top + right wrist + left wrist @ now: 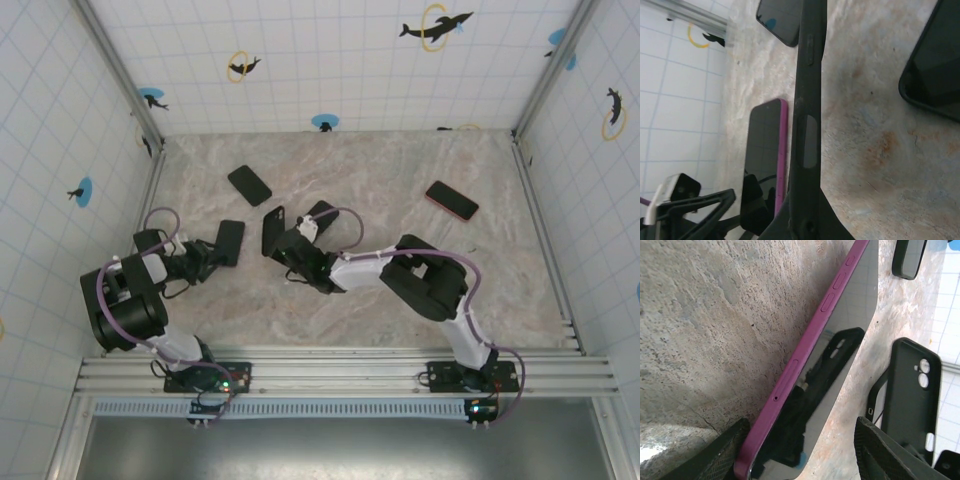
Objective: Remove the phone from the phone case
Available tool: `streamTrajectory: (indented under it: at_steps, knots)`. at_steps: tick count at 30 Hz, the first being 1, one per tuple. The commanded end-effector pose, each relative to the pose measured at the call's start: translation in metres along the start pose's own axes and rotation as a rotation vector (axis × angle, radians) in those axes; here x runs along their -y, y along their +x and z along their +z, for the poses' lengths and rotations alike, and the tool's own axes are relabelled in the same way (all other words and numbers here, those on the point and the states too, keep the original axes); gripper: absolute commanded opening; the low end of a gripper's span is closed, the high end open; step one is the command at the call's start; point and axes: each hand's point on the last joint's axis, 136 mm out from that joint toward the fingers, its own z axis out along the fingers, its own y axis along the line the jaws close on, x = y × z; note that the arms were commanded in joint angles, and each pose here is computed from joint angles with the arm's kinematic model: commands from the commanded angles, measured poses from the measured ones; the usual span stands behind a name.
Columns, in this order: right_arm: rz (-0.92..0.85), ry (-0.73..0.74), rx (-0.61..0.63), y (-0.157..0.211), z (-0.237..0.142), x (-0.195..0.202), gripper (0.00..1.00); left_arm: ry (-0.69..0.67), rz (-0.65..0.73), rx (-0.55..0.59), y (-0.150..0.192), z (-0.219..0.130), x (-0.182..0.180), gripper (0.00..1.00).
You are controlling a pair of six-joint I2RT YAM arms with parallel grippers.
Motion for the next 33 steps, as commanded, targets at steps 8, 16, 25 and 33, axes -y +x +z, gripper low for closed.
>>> streamTrajectory:
  at_steps: [8,16,25,33]
  knots:
    - [0.031,0.017,0.078,0.011,0.023,0.002,0.04,-0.109,-0.012,0.009,0.005,-0.005,-0.022,0.6]
    - [0.035,-0.031,0.013,0.034,0.028,-0.013,0.07,-0.137,-0.004,0.009,0.007,-0.008,-0.025,0.61]
    - [-0.01,-0.005,-0.036,0.061,0.035,-0.006,0.19,-0.151,0.006,0.014,0.005,-0.009,-0.026,0.62]
    - [-0.079,0.021,-0.034,0.055,0.033,-0.006,0.36,-0.166,0.019,0.024,0.003,-0.011,-0.026,0.63]
